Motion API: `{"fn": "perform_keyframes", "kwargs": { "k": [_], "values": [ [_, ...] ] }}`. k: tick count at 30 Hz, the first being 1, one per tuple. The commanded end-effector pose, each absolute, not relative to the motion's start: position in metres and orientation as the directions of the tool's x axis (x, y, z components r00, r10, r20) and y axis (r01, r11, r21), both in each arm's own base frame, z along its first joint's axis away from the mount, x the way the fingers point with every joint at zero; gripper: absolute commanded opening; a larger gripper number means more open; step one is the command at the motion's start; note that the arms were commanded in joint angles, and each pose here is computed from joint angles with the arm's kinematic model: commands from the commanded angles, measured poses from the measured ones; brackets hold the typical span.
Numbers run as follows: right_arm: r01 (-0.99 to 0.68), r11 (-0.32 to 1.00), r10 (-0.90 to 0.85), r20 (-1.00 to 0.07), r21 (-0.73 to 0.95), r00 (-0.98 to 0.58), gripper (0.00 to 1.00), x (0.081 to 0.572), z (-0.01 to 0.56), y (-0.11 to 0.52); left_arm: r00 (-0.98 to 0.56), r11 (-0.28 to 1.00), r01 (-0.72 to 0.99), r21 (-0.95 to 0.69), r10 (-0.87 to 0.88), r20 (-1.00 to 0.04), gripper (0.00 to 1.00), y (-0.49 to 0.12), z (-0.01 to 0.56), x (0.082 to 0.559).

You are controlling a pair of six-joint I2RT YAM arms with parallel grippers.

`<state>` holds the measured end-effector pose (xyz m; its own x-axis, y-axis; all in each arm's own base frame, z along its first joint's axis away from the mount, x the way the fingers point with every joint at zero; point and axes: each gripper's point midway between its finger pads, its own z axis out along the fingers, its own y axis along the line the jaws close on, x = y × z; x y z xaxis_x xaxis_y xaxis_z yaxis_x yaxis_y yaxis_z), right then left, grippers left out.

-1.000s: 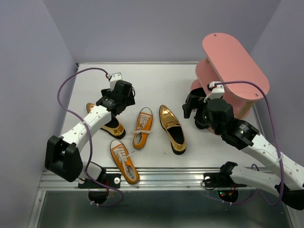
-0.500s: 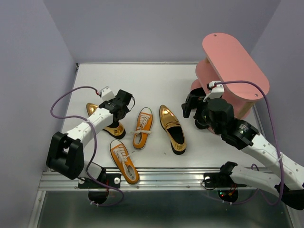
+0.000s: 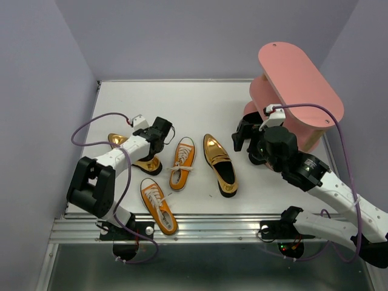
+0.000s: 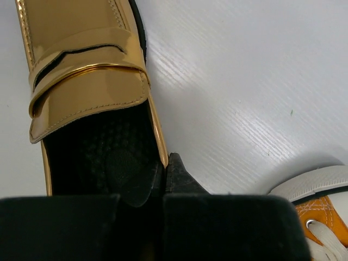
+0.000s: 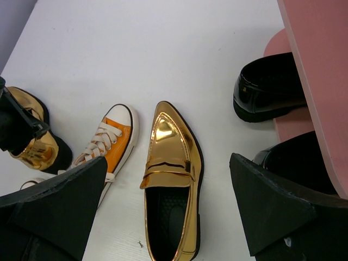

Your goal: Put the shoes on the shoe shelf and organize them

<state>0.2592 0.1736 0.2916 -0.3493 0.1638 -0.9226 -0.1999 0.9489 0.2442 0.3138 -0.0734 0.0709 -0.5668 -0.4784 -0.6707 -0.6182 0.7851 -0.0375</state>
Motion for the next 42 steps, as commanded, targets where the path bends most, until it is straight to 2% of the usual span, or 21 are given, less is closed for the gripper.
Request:
{"fn": "perform_keyframes", "kwargs": {
  "k": [1,3,6,10,13,20,31,35,40,42],
  "values": [
    [-0.211,0.94,0.198,-0.933,0.267,-0.3,1.0,0.26,0.307,0.174,-0.488,0.84,-0.543,-0.014,-0.329,-0.808,0.0,-0.068,0.141,0.358],
    [-0.211,0.94,0.197,-0.932,0.268,-0.304,1.0,0.26,0.305,0.175,-0.518,0.876,-0.478,0.072,-0.214,-0.828,0.0,-0.069,0.157,0.369],
    [-0.213,0.937,0.203,-0.929,0.276,-0.31,1.0,0.26,0.304,0.177,-0.514,0.913,-0.395,0.105,-0.125,-0.849,0.0,-0.09,0.184,0.395],
    [-0.211,0.936,0.209,-0.928,0.281,-0.307,1.0,0.26,0.305,0.177,-0.496,0.971,-0.202,0.13,0.013,-0.868,0.0,-0.138,0.218,0.429],
    [-0.205,0.937,0.213,-0.93,0.281,-0.299,1.0,0.259,0.307,0.173,-0.488,0.979,0.006,0.203,0.18,-0.854,0.0,-0.184,0.217,0.448],
    [-0.18,0.943,0.22,-0.93,0.28,-0.293,1.0,0.256,0.308,0.164,-0.373,0.901,0.32,0.295,0.405,-0.835,0.0,-0.281,0.229,0.437],
    [-0.163,0.947,0.226,-0.933,0.278,-0.282,1.0,0.253,0.311,0.156,-0.257,0.809,0.494,0.32,0.487,-0.835,0.0,-0.311,0.236,0.43],
    [-0.166,0.945,0.228,-0.931,0.282,-0.284,1.0,0.253,0.311,0.157,-0.198,0.718,0.591,0.367,0.57,-0.797,0.0,-0.314,0.225,0.435],
    [-0.16,0.945,0.235,-0.931,0.287,-0.28,1.0,0.252,0.313,0.155,-0.206,0.69,0.598,0.407,0.623,-0.754,0.0,-0.307,0.212,0.446],
    [-0.157,0.945,0.235,-0.931,0.286,-0.279,1.0,0.252,0.314,0.154,-0.221,0.692,0.616,0.376,0.61,-0.761,0.0,-0.308,0.21,0.452]
  ]
}}
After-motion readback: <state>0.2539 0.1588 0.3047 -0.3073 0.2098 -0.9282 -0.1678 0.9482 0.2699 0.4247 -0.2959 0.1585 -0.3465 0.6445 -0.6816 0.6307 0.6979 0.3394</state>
